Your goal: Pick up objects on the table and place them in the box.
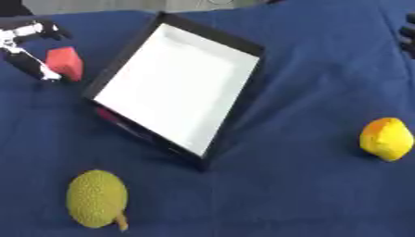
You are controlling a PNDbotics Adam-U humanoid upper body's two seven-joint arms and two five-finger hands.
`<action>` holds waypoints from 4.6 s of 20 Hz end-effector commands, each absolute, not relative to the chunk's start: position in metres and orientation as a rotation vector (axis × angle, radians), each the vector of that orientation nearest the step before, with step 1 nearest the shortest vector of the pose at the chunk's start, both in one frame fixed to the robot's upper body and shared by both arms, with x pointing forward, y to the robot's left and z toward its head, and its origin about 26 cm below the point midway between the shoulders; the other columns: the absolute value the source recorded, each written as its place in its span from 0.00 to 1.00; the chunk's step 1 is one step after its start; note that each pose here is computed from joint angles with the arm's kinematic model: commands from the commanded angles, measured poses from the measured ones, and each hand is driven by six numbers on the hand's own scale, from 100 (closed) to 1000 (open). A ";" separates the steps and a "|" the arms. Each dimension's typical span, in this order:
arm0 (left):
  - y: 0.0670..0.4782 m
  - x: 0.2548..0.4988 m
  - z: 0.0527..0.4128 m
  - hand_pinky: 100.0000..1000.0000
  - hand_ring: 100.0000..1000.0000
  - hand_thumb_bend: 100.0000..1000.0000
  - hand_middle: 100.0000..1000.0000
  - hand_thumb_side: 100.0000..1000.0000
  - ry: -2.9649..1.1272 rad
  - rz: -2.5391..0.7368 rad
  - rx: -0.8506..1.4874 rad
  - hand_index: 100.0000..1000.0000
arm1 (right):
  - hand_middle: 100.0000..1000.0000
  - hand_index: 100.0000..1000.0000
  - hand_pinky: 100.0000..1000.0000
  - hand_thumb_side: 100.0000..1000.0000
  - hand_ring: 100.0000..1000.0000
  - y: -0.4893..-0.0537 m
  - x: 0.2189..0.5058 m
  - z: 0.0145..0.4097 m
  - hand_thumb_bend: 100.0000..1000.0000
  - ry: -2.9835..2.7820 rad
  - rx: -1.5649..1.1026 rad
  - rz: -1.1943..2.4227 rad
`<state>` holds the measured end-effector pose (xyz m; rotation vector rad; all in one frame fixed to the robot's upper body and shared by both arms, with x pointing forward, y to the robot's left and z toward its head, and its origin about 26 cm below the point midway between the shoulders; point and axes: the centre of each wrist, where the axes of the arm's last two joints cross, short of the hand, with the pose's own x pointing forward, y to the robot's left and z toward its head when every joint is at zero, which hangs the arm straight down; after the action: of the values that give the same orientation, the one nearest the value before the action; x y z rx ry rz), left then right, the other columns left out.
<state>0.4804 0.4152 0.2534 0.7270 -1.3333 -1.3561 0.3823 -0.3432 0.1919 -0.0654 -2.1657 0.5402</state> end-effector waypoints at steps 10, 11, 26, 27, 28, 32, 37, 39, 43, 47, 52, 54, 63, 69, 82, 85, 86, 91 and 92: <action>0.432 0.474 0.263 0.93 0.85 0.53 0.86 0.00 -1.282 -1.358 0.783 0.84 | 1.00 0.96 1.00 0.41 1.00 -0.346 0.382 0.205 0.00 -2.188 -0.089 0.570; 0.433 0.474 0.263 0.91 0.84 0.52 0.85 0.00 -1.280 -1.354 0.787 0.84 | 1.00 0.96 1.00 0.41 1.00 -0.346 0.382 0.205 0.00 -2.187 -0.088 0.572; 0.431 0.474 0.265 0.73 0.64 0.30 0.65 0.00 -1.326 -1.254 0.834 0.71 | 1.00 0.96 1.00 0.41 1.00 -0.346 0.383 0.203 0.00 -2.181 -0.088 0.583; 0.431 0.474 0.266 0.71 0.60 0.33 0.61 0.00 -1.326 -1.254 0.839 0.68 | 1.00 0.96 1.00 0.41 1.00 -0.346 0.383 0.203 0.00 -2.181 -0.088 0.582; 0.431 0.474 0.266 0.70 0.59 0.34 0.60 0.00 -1.324 -1.256 0.847 0.67 | 1.00 0.96 1.00 0.41 1.00 -0.346 0.383 0.204 0.00 -2.182 -0.088 0.581; 0.431 0.474 0.265 0.68 0.55 0.35 0.55 0.00 -1.313 -1.276 0.857 0.62 | 1.00 0.96 1.00 0.41 1.00 -0.345 0.383 0.203 0.00 -2.181 -0.086 0.578; 0.430 0.474 0.269 0.66 0.48 0.35 0.48 0.00 -1.325 -1.292 0.854 0.54 | 1.00 0.96 1.00 0.41 1.00 -0.346 0.383 0.201 0.00 -2.173 -0.089 0.580; 0.430 0.474 0.272 0.63 0.45 0.35 0.44 0.00 -1.344 -1.280 0.861 0.49 | 1.00 0.96 1.00 0.41 1.00 -0.347 0.382 0.200 0.00 -2.168 -0.089 0.580; 0.426 0.473 0.283 0.59 0.39 0.34 0.38 0.00 -1.422 -1.252 0.895 0.42 | 1.00 0.96 1.00 0.41 1.00 -0.347 0.382 0.198 0.00 -2.162 -0.087 0.575; 0.412 0.473 0.303 0.57 0.35 0.25 0.34 0.00 -1.571 -1.237 0.865 0.38 | 1.00 0.96 1.00 0.41 1.00 -0.347 0.382 0.196 0.00 -2.155 -0.082 0.568; 0.387 0.465 0.346 0.56 0.33 0.21 0.33 0.00 -1.778 -1.273 0.795 0.36 | 1.00 0.96 1.00 0.41 1.00 -0.348 0.380 0.193 0.00 -2.137 -0.084 0.565; 0.374 0.461 0.360 0.56 0.34 0.23 0.33 0.00 -1.841 -1.311 0.764 0.36 | 1.00 0.96 1.00 0.41 1.00 -0.349 0.379 0.191 0.00 -2.130 -0.086 0.562; 0.285 0.444 0.406 0.56 0.34 0.32 0.33 0.00 -2.129 -1.573 0.608 0.36 | 1.00 0.96 1.00 0.41 1.00 -0.350 0.378 0.190 0.00 -2.119 -0.088 0.530; 0.226 0.442 0.402 0.57 0.33 0.22 0.32 0.00 -2.205 -1.673 0.421 0.36 | 1.00 0.96 1.00 0.41 1.00 -0.353 0.377 0.190 0.00 -2.110 -0.104 0.472; 0.178 0.464 0.332 0.56 0.36 0.46 0.35 0.00 -2.040 -1.894 0.490 0.38 | 1.00 0.97 1.00 0.41 1.00 -0.366 0.371 0.194 0.00 -2.081 -0.193 0.302; 0.176 0.470 0.314 0.55 0.37 0.51 0.36 0.00 -1.976 -1.954 0.535 0.38 | 1.00 0.97 1.00 0.41 1.00 -0.367 0.370 0.195 0.00 -2.082 -0.201 0.282; 0.176 0.472 0.309 0.55 0.37 0.53 0.36 0.00 -1.953 -1.976 0.553 0.39 | 1.00 0.97 1.00 0.41 1.00 -0.367 0.370 0.196 0.00 -2.082 -0.203 0.276; 0.181 0.482 0.283 0.55 0.38 0.58 0.36 0.00 -1.844 -2.056 0.622 0.40 | 1.00 0.97 1.00 0.41 1.00 -0.367 0.369 0.198 0.00 -2.084 -0.205 0.263; 0.181 0.484 0.277 0.55 0.39 0.58 0.37 0.00 -1.822 -2.071 0.632 0.40 | 1.00 0.96 1.00 0.41 1.00 -0.367 0.369 0.198 0.00 -2.085 -0.203 0.263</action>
<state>0.4833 0.1799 0.2698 0.6032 -1.8538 -1.9753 0.3722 -0.3621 0.1833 -0.1795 -2.0486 0.2547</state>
